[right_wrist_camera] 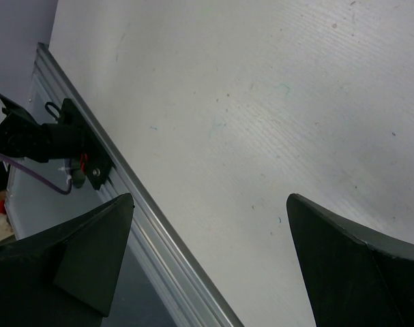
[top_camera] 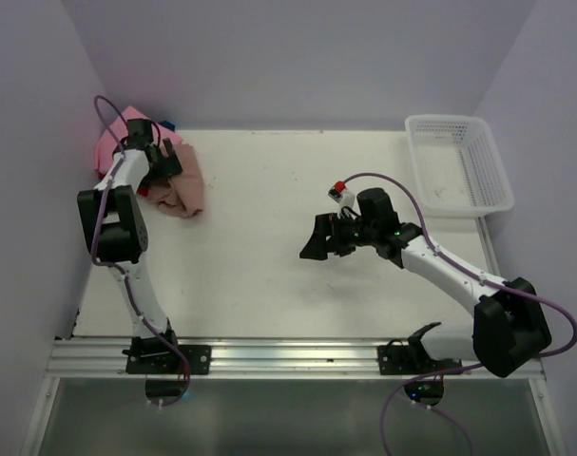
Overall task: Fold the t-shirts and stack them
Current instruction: Neatly place the folded tshirt to the corner
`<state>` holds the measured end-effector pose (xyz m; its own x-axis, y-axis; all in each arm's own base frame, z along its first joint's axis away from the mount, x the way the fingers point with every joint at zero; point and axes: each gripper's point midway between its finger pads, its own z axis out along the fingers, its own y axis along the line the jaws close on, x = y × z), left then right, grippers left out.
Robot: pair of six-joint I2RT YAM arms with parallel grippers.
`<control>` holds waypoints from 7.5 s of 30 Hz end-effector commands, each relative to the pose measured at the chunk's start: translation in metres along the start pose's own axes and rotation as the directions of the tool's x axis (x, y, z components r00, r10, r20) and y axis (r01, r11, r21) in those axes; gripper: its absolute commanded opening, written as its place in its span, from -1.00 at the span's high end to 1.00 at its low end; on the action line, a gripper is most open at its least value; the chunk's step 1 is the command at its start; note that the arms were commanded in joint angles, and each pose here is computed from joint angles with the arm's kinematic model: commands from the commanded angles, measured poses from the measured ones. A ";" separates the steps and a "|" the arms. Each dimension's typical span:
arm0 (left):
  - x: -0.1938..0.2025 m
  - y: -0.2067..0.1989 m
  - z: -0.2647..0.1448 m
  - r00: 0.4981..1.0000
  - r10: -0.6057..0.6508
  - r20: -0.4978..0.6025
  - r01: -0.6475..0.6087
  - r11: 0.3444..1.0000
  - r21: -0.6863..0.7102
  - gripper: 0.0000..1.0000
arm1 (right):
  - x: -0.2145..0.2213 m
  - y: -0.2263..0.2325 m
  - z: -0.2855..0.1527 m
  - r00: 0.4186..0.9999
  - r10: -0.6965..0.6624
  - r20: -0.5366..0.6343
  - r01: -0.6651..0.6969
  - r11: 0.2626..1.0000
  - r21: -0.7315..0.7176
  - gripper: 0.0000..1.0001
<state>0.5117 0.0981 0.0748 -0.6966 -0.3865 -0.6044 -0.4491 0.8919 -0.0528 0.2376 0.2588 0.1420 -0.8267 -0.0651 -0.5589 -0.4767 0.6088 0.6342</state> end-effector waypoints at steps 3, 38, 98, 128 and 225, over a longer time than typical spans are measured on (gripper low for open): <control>-0.010 -0.049 -0.045 0.997 0.053 0.058 -0.068 0.952 0.297 -1.00 | -0.007 0.010 -0.002 0.999 -0.027 0.039 0.029 0.999 -0.045 -0.98; -0.071 -0.109 -0.093 0.973 -0.011 0.231 -0.110 0.857 0.503 1.00 | 0.003 0.010 -0.015 0.998 -0.009 0.060 0.011 1.000 -0.023 -0.98; -0.005 -0.240 -0.296 0.997 0.006 -0.073 0.071 0.165 0.984 1.00 | 0.010 0.008 -0.023 0.998 -0.001 0.059 0.001 1.000 0.004 -0.98; 0.041 -0.215 -0.072 0.991 0.003 -0.135 0.123 0.391 0.912 0.83 | -0.001 0.015 -0.022 0.996 0.033 0.089 -0.033 0.999 -0.010 -0.98; -0.076 -0.175 -0.183 0.895 -0.438 0.091 0.068 0.335 0.940 1.00 | -0.137 0.022 -0.027 0.957 -0.162 0.241 0.133 0.983 0.129 -0.90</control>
<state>0.5198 -0.1199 0.2126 -0.5490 -0.6101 -0.5713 0.2923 0.5002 -0.8151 0.3437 0.2741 0.3076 -0.5546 0.1180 -0.8237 -0.6102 0.6154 0.4989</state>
